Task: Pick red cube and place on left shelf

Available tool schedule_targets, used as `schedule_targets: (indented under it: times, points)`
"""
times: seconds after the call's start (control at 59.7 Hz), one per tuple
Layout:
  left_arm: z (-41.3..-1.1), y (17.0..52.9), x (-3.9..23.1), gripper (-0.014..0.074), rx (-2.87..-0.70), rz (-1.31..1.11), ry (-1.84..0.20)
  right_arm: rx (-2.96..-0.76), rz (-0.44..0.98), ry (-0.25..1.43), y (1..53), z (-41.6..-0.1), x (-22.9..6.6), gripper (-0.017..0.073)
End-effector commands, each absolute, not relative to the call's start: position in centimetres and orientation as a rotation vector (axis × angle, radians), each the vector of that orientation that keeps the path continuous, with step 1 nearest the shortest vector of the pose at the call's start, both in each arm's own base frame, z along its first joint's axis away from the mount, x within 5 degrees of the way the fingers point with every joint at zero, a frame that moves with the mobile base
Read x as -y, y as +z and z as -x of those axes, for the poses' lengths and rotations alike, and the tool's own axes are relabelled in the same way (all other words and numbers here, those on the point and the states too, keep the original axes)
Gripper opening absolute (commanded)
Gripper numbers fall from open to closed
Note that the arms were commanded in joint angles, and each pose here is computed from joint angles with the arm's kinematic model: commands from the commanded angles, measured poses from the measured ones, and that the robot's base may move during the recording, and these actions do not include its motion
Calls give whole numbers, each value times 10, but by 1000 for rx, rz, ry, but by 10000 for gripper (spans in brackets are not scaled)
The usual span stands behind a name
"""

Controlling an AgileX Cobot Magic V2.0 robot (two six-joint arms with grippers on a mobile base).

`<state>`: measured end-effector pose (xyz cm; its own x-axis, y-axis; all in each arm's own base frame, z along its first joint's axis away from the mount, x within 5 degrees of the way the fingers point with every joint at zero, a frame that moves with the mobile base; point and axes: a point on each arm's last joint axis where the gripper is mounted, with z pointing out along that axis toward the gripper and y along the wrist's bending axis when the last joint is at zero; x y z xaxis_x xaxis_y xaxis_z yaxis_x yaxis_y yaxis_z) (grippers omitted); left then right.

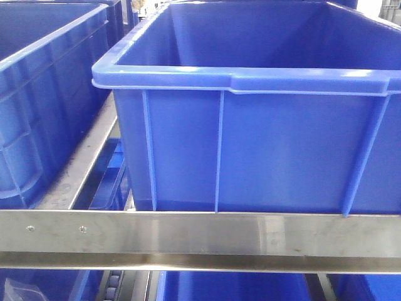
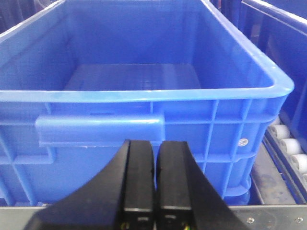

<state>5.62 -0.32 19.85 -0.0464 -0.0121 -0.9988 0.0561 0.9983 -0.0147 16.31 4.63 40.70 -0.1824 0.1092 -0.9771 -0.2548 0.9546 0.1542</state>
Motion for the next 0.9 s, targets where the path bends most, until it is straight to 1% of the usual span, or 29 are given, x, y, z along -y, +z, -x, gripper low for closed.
schedule_targets:
  times: [0.0,0.201,0.335,0.62,0.888]
  points:
    - [-56,200,3,101,-1536,-33,-64,-1595,71,280,419,-153,-34,51]
    - [-56,200,3,101,-1536,-29,-69,-1617,-38,175,377,-128,-11,51]
    - [-56,200,3,101,-1536,-33,-64,-1610,-96,120,347,-106,-2,51]
    - [-56,200,3,101,-1536,-33,-64,-1584,-157,57,285,-71,4,51]
    - [-56,200,3,101,-1536,-33,-64,-1501,-165,39,241,-58,5,51]
